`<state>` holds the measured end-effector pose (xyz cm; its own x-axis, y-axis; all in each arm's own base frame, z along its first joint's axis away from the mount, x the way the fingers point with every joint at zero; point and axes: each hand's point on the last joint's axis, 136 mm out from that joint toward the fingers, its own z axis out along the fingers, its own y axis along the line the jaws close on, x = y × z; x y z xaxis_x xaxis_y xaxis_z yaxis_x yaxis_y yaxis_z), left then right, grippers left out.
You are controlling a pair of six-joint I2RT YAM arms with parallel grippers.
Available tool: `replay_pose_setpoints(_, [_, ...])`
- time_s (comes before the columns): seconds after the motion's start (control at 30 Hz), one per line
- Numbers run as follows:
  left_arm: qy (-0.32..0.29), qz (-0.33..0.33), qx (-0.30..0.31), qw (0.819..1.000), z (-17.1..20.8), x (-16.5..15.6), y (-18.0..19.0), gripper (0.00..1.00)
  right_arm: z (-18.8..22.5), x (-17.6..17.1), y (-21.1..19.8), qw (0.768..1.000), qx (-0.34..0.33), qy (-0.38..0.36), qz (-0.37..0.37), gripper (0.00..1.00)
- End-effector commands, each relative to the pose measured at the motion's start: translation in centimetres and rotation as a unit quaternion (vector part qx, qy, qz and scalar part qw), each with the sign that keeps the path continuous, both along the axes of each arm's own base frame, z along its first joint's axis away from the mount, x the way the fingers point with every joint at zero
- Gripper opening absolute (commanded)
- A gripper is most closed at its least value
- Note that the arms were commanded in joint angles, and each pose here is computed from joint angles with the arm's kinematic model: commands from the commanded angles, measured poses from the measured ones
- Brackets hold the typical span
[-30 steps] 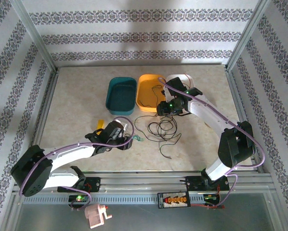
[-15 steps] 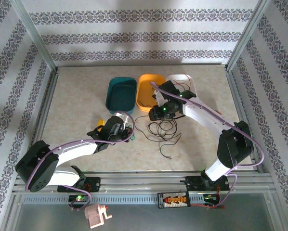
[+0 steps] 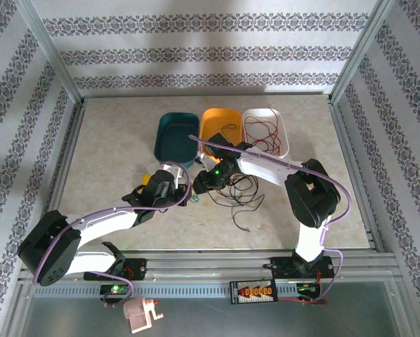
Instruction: Untangle the cables
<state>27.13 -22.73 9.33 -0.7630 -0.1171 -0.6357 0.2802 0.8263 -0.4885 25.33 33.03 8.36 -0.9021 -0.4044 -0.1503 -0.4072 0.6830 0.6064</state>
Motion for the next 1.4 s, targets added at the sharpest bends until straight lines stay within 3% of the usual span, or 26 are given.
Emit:
replay_pose_setpoints(0.0, [-0.041, -0.003, -0.053, 0.998, 3.5, 0.8, -1.0, 0.00, -0.3, 0.9, 0.8, 1.000, 0.024, 0.004, -0.005, 0.43])
replay_pose_setpoints(0.3, [-0.048, 0.009, -0.078, 0.996, 4.3, 0.9, -0.7, 0.00, -0.6, 1.9, 0.9, 0.995, 0.086, 0.047, -0.022, 0.37])
replay_pose_setpoints(0.33, [-0.049, 0.010, -0.082, 0.995, 4.5, 0.9, -0.8, 0.00, -0.7, 1.8, 0.9, 0.995, 0.086, 0.049, -0.021, 0.34])
replay_pose_setpoints(0.43, [-0.050, 0.016, -0.082, 0.995, 4.5, 1.0, -0.5, 0.00, -0.6, 2.4, 0.5, 0.996, 0.079, 0.036, -0.032, 0.10])
replay_pose_setpoints(0.57, [-0.039, 0.066, -0.043, 0.996, 3.4, 1.5, 1.6, 0.00, -0.6, 3.7, -1.9, 0.995, 0.056, 0.019, -0.080, 0.01])
replay_pose_setpoints(0.67, [-0.033, 0.117, -0.027, 0.992, 2.5, 1.6, 4.0, 0.00, -0.7, 5.0, -5.2, 0.990, 0.033, 0.010, -0.134, 0.00])
replay_pose_setpoints(0.8, [-0.035, 0.167, -0.051, 0.984, 2.5, 1.6, 6.5, 0.00, -0.6, 5.9, -9.5, 0.979, 0.018, 0.006, -0.201, 0.00])
replay_pose_setpoints(1.0, [-0.053, 0.178, -0.069, 0.980, 3.7, 1.3, 7.8, 0.00, 1.6, 5.9, -12.3, 0.970, 0.040, -0.013, -0.238, 0.00])
replay_pose_setpoints(1.13, [-0.069, 0.178, -0.080, 0.978, 4.8, 1.1, 8.2, 0.00, 4.9, 6.8, -13.4, 0.961, 0.089, -0.044, -0.260, 0.00])
replay_pose_setpoints(1.23, [-0.078, 0.184, -0.088, 0.976, 5.5, 1.1, 8.6, 0.00, 7.5, 7.9, -15.1, 0.946, 0.114, -0.074, -0.296, 0.00])
replay_pose_setpoints(1.37, [-0.095, 0.175, -0.101, 0.975, 6.7, 1.0, 8.7, 0.00, 11.5, 9.4, -18.9, 0.908, 0.155, -0.126, -0.368, 0.00])
